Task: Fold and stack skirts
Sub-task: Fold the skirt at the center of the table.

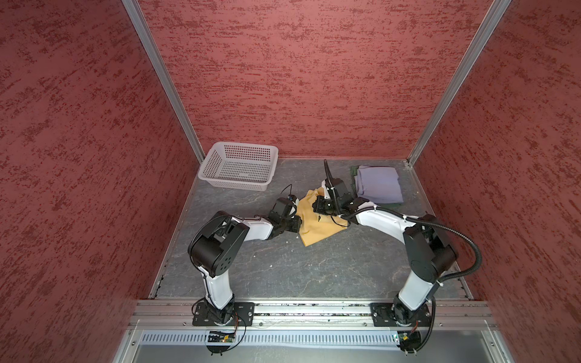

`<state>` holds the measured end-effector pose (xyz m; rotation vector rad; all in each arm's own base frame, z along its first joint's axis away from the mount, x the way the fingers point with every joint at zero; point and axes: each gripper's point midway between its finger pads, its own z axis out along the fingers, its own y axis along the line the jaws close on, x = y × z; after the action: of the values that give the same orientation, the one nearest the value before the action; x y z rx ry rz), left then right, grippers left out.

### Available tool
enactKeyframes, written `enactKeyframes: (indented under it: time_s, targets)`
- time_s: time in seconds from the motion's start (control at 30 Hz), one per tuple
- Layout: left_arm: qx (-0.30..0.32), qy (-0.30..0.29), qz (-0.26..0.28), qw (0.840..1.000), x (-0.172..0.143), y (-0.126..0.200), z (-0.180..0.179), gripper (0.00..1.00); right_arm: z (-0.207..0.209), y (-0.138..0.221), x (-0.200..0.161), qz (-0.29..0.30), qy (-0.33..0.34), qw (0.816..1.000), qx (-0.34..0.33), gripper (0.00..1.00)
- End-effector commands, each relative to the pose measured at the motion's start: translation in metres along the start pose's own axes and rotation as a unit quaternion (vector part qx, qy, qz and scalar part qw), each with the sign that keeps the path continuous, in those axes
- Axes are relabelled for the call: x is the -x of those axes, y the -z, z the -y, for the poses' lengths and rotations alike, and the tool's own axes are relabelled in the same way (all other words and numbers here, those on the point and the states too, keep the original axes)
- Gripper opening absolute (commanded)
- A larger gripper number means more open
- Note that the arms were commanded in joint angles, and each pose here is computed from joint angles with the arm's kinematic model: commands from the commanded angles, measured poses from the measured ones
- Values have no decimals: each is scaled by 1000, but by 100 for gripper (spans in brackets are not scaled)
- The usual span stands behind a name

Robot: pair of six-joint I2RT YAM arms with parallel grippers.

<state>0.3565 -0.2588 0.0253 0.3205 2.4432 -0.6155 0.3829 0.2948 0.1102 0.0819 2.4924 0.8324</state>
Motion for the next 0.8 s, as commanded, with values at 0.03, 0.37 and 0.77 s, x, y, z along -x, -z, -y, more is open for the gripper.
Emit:
enactKeyframes:
  time_s: [0.03, 0.37, 0.77]
  targets:
    - [0, 5, -20, 1000, -11, -6, -2, 26, -20, -11, -11, -14, -11, 999, 34, 13]
    - [4, 3, -11, 1000, -5, 3, -2, 26, -28, -11, -28, -47, -10, 997, 67, 42]
    - [30, -27, 44, 998, 36, 59, 4, 28, -9, 50, 9, 4, 79, 997, 13, 42]
